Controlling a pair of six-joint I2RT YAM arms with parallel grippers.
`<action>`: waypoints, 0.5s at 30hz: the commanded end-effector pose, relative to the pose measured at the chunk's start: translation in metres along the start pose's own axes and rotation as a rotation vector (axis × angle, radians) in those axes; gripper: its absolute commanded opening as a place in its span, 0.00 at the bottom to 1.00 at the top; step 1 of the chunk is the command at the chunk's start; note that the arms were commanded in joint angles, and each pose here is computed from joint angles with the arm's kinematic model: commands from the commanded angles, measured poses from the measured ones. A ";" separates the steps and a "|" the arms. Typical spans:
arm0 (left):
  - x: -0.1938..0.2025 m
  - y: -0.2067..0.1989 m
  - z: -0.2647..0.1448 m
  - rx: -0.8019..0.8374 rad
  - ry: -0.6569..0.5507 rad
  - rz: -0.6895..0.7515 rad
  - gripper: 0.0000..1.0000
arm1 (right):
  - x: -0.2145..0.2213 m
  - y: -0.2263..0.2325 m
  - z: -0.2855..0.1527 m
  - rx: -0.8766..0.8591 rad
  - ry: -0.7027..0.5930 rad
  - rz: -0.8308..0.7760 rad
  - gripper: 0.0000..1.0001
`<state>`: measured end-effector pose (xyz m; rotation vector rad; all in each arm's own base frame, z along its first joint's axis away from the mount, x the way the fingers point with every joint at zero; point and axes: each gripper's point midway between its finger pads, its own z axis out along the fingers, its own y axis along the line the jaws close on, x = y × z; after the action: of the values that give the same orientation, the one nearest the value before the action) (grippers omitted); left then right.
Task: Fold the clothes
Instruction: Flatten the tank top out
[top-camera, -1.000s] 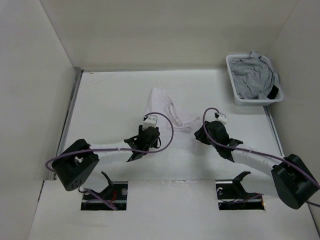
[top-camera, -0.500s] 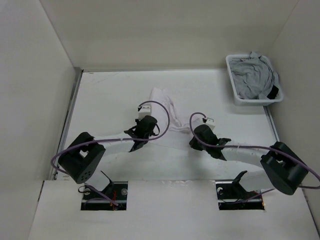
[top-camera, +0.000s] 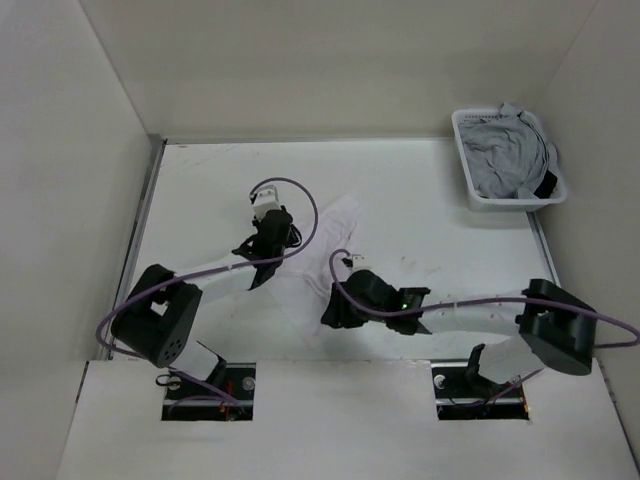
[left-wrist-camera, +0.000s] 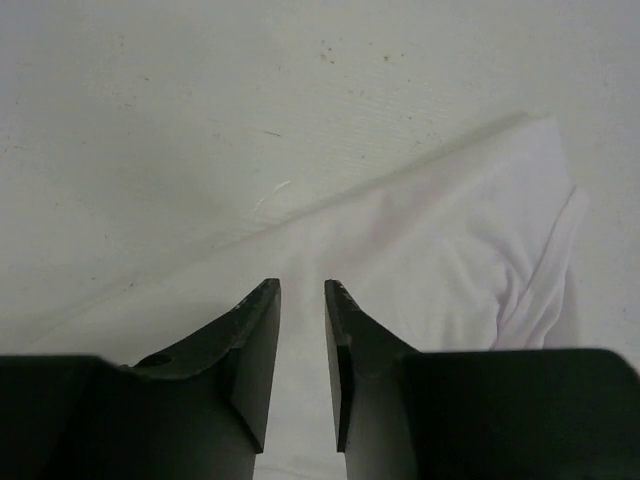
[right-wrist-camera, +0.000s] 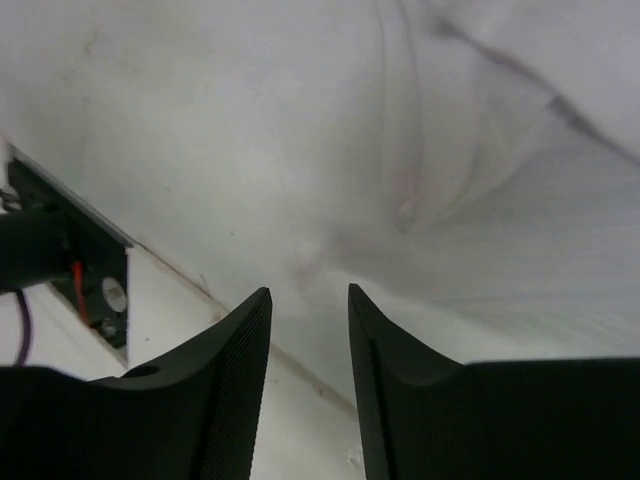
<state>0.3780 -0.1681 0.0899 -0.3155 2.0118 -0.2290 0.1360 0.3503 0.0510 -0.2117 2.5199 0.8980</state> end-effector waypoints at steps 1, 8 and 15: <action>-0.013 -0.001 -0.019 0.037 -0.038 -0.031 0.27 | -0.046 0.000 -0.033 -0.008 -0.128 0.008 0.42; 0.046 0.048 -0.054 -0.026 0.106 -0.039 0.36 | -0.117 -0.022 -0.047 0.070 -0.288 -0.061 0.18; 0.072 0.035 -0.077 0.076 0.211 -0.077 0.40 | -0.130 -0.026 -0.015 0.132 -0.281 -0.096 0.34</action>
<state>0.2834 -0.1397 0.0470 -0.3310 2.1866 -0.2813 0.2420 0.3118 0.0953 -0.1161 2.3242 0.6863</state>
